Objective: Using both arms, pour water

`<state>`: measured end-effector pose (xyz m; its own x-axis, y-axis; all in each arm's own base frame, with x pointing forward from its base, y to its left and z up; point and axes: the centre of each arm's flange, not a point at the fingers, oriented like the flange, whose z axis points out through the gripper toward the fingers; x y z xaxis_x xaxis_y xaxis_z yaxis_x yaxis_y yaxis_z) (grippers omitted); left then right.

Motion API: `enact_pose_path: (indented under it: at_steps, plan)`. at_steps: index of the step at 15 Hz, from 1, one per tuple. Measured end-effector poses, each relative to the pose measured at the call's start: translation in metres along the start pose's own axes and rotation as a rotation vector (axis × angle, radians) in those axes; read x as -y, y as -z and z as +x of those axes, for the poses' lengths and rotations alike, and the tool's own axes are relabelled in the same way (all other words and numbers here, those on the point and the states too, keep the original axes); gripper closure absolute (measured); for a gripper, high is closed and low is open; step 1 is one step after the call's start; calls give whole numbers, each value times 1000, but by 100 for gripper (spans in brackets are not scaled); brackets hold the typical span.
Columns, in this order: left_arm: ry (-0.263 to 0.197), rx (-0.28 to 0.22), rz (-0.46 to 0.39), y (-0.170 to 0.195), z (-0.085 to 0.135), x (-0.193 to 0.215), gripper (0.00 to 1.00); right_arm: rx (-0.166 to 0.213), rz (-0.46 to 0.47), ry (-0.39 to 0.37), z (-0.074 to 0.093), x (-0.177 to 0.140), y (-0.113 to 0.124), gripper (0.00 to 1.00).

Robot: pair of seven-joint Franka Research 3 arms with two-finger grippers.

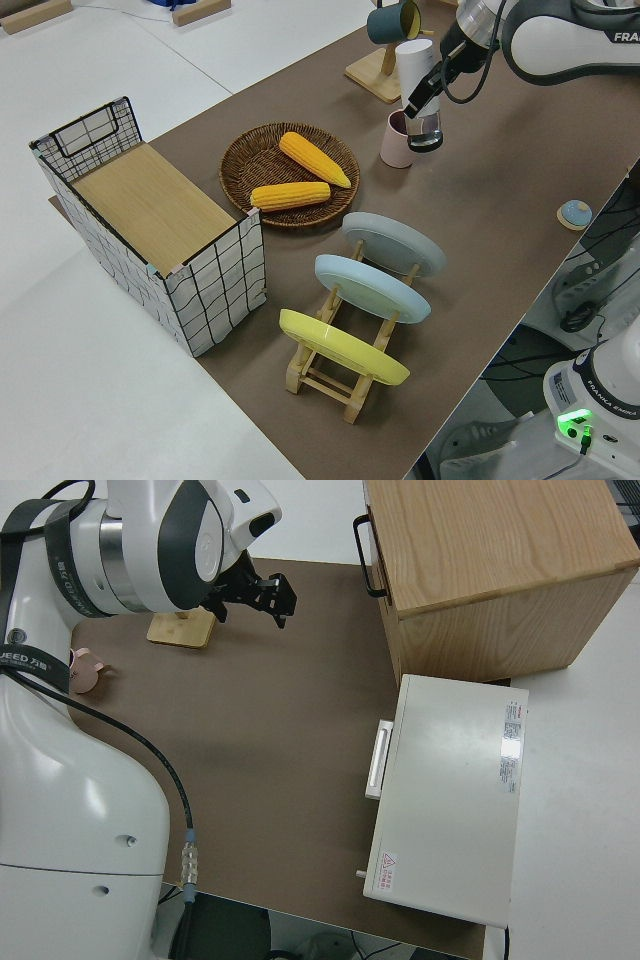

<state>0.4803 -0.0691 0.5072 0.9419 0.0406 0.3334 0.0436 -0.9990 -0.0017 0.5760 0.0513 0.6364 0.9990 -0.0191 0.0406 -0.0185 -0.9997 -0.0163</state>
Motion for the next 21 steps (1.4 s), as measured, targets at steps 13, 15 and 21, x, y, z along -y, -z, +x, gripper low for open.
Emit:
enact_pose_path:
  at_steps: [13,15,21]
  plan:
    - [149,-402,92,68,69,115,37,0,0,0,0,0,0,1]
    - [135,-424,113,77,87,141,37,0,0,0,0,0,0,1]
    - [80,-439,136,65,138,212,37,0,0,0,0,0,0,1]
